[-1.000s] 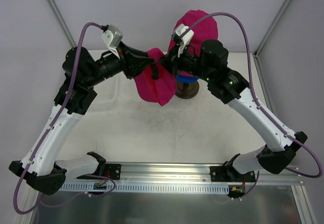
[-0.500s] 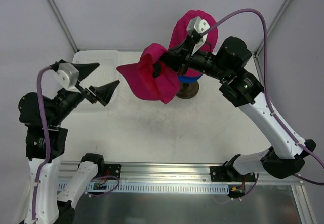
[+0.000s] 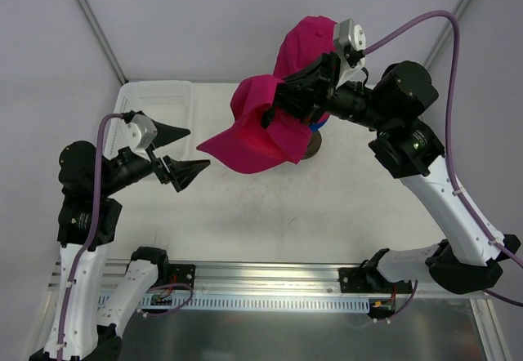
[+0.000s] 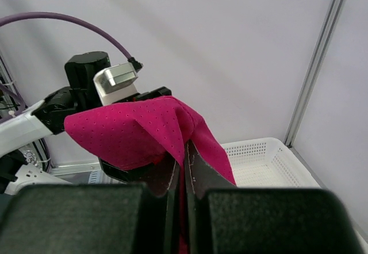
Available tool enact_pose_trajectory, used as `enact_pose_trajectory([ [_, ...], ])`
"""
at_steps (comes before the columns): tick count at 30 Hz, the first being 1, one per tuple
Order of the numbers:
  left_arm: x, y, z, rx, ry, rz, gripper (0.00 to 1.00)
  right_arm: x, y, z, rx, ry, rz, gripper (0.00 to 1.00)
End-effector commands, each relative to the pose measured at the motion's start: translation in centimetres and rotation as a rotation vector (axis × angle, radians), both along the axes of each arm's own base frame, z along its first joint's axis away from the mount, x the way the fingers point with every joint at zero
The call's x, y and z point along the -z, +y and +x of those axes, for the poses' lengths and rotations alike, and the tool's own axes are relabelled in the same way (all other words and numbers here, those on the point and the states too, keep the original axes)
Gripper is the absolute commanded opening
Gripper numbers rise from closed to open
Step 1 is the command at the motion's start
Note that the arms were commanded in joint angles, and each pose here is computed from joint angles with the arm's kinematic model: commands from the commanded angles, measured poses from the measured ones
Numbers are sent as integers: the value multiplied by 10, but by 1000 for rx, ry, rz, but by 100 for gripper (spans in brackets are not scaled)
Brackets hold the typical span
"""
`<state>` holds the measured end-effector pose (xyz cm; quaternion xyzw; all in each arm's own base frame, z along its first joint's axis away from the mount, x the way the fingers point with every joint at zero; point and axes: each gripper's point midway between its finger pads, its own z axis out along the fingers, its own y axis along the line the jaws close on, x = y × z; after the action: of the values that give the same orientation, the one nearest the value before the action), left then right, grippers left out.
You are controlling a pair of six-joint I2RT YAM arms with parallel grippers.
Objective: Stack the hats
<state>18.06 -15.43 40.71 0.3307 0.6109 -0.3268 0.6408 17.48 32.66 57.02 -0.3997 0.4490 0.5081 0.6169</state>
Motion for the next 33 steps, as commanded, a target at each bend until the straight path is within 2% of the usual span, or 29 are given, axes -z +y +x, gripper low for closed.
enact_pose_trajectory([
  [1,-23,-6,0,37,-13,-65,89,-44,-15,-26,-51,-49,122,0],
  [3,-41,-9,-1,63,-57,-109,89,-48,-14,-27,-54,-45,139,0],
  [4,-43,-12,-4,87,-10,-156,89,-48,-12,-26,-54,-43,142,0],
  [7,-57,-19,-7,153,3,-235,88,-55,-6,-21,-50,-43,157,0],
  [10,-66,-21,-7,175,19,-287,83,-63,0,-14,-37,-22,187,0],
  [15,-88,-20,-3,174,-3,-327,58,-64,10,0,-37,72,228,0],
  [18,-101,-17,-1,153,-23,-329,47,-56,16,2,-54,116,226,0],
  [19,-101,-15,3,126,-17,-327,34,-46,20,6,-50,136,208,2],
  [20,-108,-10,3,87,-85,-288,24,-43,19,6,-46,138,201,3],
  [21,-95,-4,10,24,-27,-264,14,-34,20,8,-30,131,174,6],
  [22,-94,5,14,-52,-39,-248,0,-28,18,9,-17,125,159,18],
  [23,-99,27,23,-213,-131,-209,0,-6,22,14,3,133,112,29],
  [24,-85,40,29,-301,-117,-155,0,3,14,13,41,79,73,42],
  [25,-80,51,31,-371,-148,-108,0,14,11,16,69,76,46,67],
  [26,-77,78,41,-529,-223,-14,0,44,11,27,121,102,-14,77],
  [28,-59,104,50,-656,-230,141,0,56,-6,30,195,32,-53,90],
  [29,-52,121,59,-722,-279,282,0,67,-13,37,242,35,-84,91],
  [30,-48,143,63,-830,-288,369,0,83,-16,42,271,42,-126,92],
  [31,-38,154,67,-848,-332,521,0,83,-25,43,303,5,-135,93],
  [33,-30,173,70,-918,-335,643,0,83,-31,47,344,-9,-145,93],
])
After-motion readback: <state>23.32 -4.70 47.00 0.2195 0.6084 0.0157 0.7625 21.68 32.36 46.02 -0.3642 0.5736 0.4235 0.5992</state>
